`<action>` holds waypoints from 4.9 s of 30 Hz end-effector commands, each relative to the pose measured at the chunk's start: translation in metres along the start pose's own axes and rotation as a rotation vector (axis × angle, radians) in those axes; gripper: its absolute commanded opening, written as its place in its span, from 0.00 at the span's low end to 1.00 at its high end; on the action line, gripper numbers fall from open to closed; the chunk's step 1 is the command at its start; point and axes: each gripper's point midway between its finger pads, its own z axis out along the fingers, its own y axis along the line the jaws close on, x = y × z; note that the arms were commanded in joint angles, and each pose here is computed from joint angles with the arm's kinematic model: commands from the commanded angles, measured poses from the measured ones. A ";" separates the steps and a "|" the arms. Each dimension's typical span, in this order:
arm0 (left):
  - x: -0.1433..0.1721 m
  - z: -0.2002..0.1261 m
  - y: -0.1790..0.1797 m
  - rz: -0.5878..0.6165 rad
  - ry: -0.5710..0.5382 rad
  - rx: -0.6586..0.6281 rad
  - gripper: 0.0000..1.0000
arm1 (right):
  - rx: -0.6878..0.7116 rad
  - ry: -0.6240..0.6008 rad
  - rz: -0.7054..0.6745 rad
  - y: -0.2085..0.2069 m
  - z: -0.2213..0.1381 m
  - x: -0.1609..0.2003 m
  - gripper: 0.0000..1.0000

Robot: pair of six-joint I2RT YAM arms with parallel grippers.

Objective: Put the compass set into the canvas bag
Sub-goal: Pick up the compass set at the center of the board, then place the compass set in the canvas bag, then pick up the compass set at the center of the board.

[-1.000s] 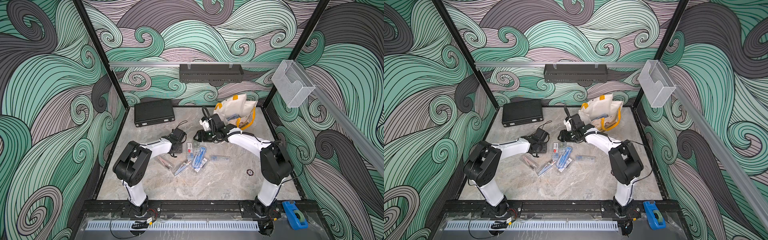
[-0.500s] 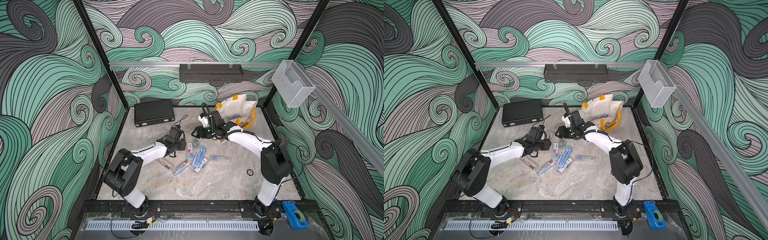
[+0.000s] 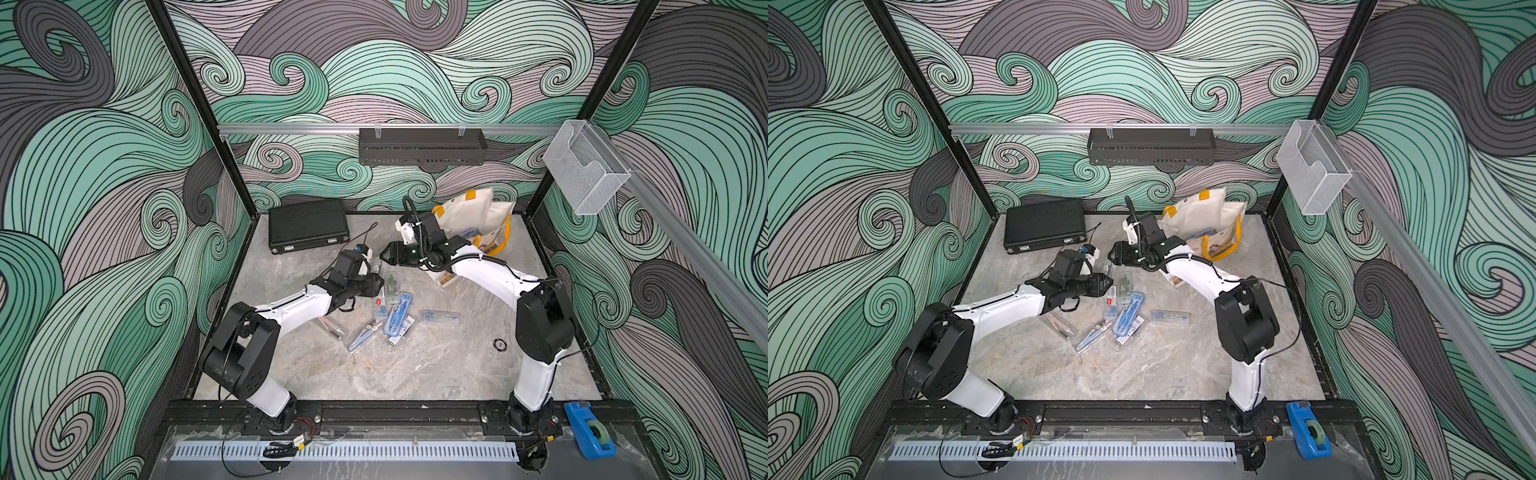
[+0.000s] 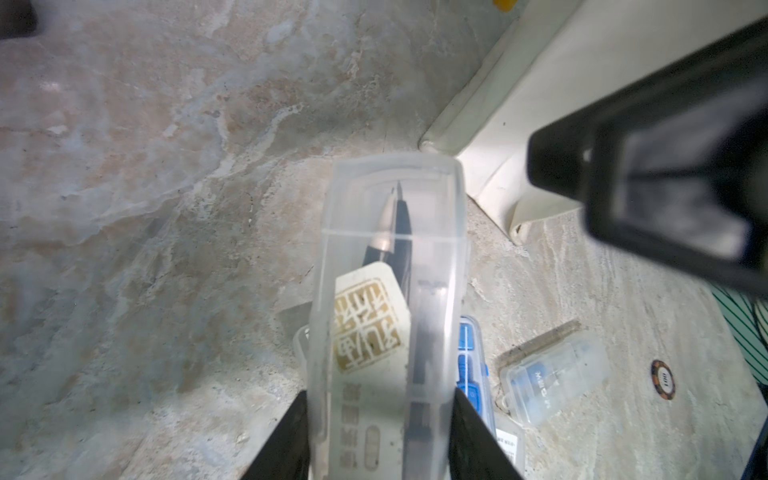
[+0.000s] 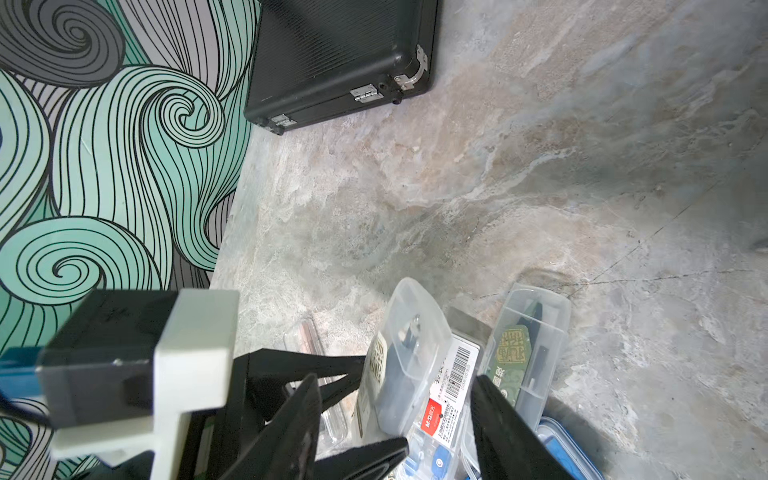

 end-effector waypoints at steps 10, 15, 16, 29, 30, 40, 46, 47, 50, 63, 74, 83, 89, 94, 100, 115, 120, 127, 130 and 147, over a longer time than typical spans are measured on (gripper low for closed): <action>-0.019 -0.013 -0.016 -0.023 -0.073 0.081 0.41 | -0.050 0.018 0.069 0.000 0.019 -0.001 0.61; -0.017 -0.013 -0.014 -0.027 -0.074 0.073 0.41 | -0.092 -0.002 0.097 0.004 0.025 -0.001 0.51; -0.017 -0.013 -0.013 -0.029 -0.075 0.070 0.41 | -0.091 -0.001 0.102 0.003 0.026 -0.001 0.50; -0.019 -0.016 -0.013 -0.034 -0.089 0.065 0.41 | -0.108 0.016 0.135 0.001 0.036 0.002 0.36; -0.019 -0.016 -0.013 -0.033 -0.089 0.065 0.40 | -0.108 0.016 0.133 0.002 0.036 0.003 0.34; -0.018 -0.016 -0.012 -0.034 -0.086 0.063 0.41 | -0.106 0.015 0.133 0.000 0.037 0.003 0.15; -0.016 -0.019 -0.011 -0.029 -0.087 0.058 0.69 | -0.098 0.011 0.118 0.000 0.035 0.003 0.09; -0.017 -0.020 -0.011 -0.029 -0.093 0.056 0.79 | -0.091 0.010 0.111 0.000 0.033 0.002 0.08; -0.019 -0.025 -0.010 -0.028 -0.109 0.049 0.98 | -0.060 0.005 0.077 -0.002 0.027 -0.001 0.07; -0.045 -0.072 -0.010 -0.010 -0.240 -0.006 0.99 | 0.063 -0.188 -0.118 0.009 -0.072 -0.083 0.03; -0.035 -0.072 0.006 -0.051 -0.228 -0.076 0.99 | 0.346 -0.508 -0.094 -0.071 -0.195 -0.175 0.02; -0.032 -0.070 0.008 -0.068 -0.225 -0.084 0.98 | 0.647 -0.520 -0.007 -0.173 -0.214 -0.178 0.02; -0.028 -0.065 0.014 -0.086 -0.214 -0.103 0.98 | 0.692 -0.406 0.007 -0.210 -0.173 -0.157 0.02; -0.027 -0.064 0.019 -0.108 -0.227 -0.126 0.98 | 0.712 -0.285 0.014 -0.241 -0.134 -0.131 0.04; -0.025 -0.065 0.022 -0.117 -0.223 -0.141 0.98 | 0.730 -0.208 0.015 -0.263 -0.109 -0.113 0.04; -0.012 -0.066 0.043 -0.194 -0.166 -0.259 0.98 | 0.661 -0.237 -0.021 -0.240 -0.119 -0.132 0.33; -0.005 -0.069 0.056 -0.235 -0.137 -0.339 0.99 | 0.623 -0.260 -0.061 -0.220 -0.133 -0.138 0.43; 0.015 -0.103 0.092 -0.410 -0.056 -0.639 0.99 | 0.536 -0.294 -0.139 -0.170 -0.161 -0.141 0.50; 0.022 -0.123 0.096 -0.448 -0.004 -0.723 0.99 | 0.520 -0.309 -0.227 -0.131 -0.173 -0.135 0.51; 0.109 -0.127 0.101 -0.536 0.378 -0.829 0.99 | 0.188 -0.202 -0.508 0.012 -0.120 -0.010 0.50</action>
